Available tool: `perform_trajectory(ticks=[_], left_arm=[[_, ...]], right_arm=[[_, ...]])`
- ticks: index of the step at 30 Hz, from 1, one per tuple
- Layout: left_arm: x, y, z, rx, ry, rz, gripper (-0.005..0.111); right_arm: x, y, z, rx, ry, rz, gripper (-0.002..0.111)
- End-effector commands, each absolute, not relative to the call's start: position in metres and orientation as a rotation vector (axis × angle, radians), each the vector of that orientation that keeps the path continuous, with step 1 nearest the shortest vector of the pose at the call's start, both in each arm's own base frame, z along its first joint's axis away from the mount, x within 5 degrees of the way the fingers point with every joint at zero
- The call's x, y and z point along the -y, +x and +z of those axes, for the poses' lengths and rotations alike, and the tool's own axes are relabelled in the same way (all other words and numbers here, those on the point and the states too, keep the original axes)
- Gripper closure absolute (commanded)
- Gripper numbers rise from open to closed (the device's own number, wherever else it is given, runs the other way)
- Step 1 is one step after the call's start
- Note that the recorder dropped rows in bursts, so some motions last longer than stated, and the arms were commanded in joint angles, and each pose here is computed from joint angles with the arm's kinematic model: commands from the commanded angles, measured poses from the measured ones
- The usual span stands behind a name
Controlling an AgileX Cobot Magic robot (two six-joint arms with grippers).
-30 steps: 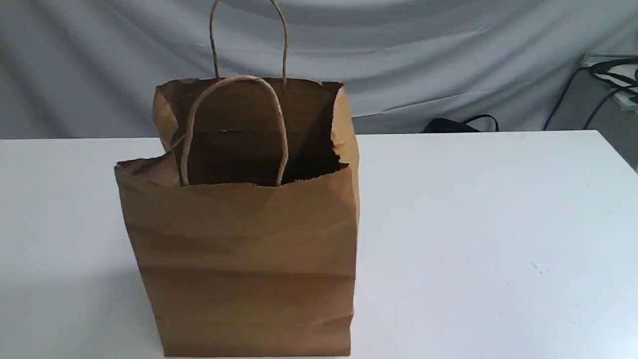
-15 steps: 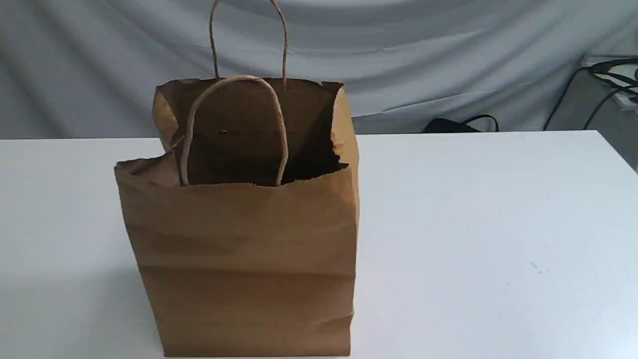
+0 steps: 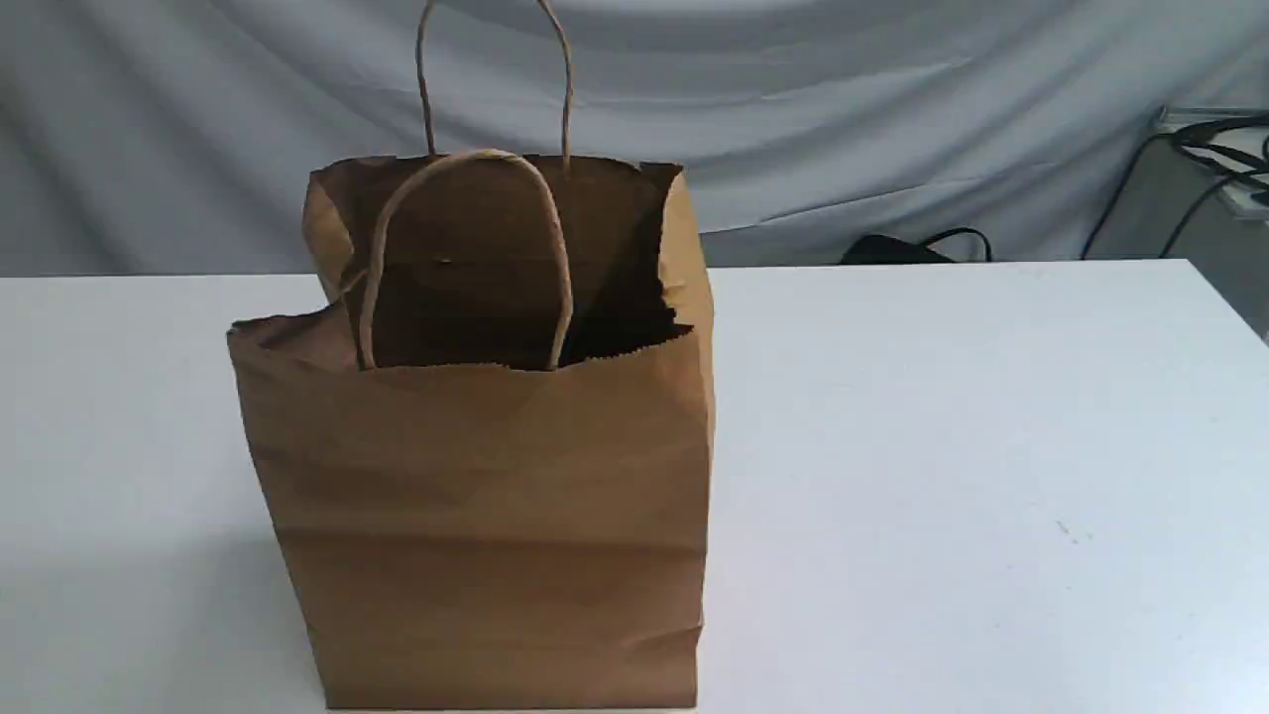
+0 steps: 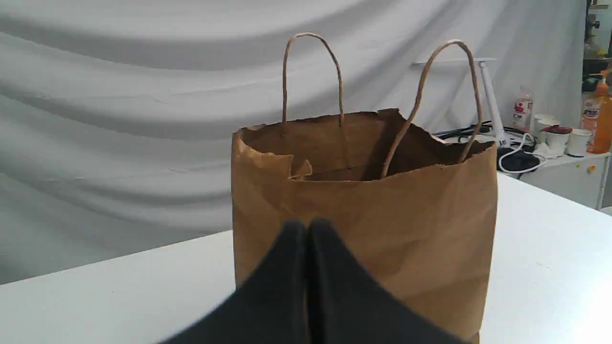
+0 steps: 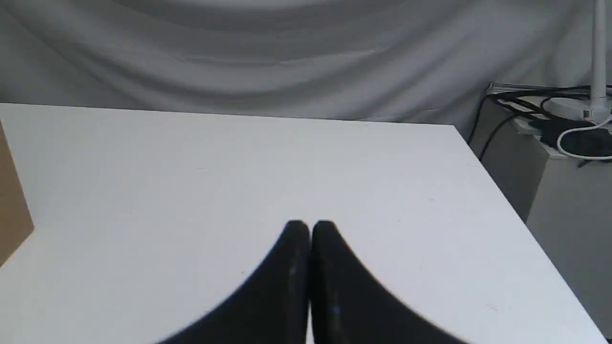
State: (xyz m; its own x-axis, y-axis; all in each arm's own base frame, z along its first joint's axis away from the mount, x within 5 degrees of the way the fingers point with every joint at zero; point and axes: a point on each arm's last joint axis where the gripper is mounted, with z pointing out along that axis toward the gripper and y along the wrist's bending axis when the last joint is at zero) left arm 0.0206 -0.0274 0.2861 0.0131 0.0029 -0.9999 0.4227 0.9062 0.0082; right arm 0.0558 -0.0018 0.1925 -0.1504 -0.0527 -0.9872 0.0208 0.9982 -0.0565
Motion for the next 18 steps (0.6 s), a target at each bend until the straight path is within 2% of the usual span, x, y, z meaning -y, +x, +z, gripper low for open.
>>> perform_trajectory(ticks=[1, 8, 13, 18], left_arm=[[0.028, 0.021, 0.285, -1.535, 0.342, -0.344, 0.107], [0.029, 0.02, 0.286, -1.531, 0.305, -0.398, 0.107], [0.026, 0.025, 0.285, -1.518, 0.22, -0.335, 0.107], [0.014, 0.038, 0.273, -1.441, 0.018, -0.229, 0.107]], right_arm=[[0.002, 0.055, 0.192, -1.718, -0.022, -0.068, 0.108], [0.002, 0.055, 0.192, -1.718, -0.022, -0.068, 0.108], [0.002, 0.055, 0.192, -1.718, -0.022, -0.068, 0.108], [0.002, 0.055, 0.192, -1.716, -0.023, -0.069, 0.108]])
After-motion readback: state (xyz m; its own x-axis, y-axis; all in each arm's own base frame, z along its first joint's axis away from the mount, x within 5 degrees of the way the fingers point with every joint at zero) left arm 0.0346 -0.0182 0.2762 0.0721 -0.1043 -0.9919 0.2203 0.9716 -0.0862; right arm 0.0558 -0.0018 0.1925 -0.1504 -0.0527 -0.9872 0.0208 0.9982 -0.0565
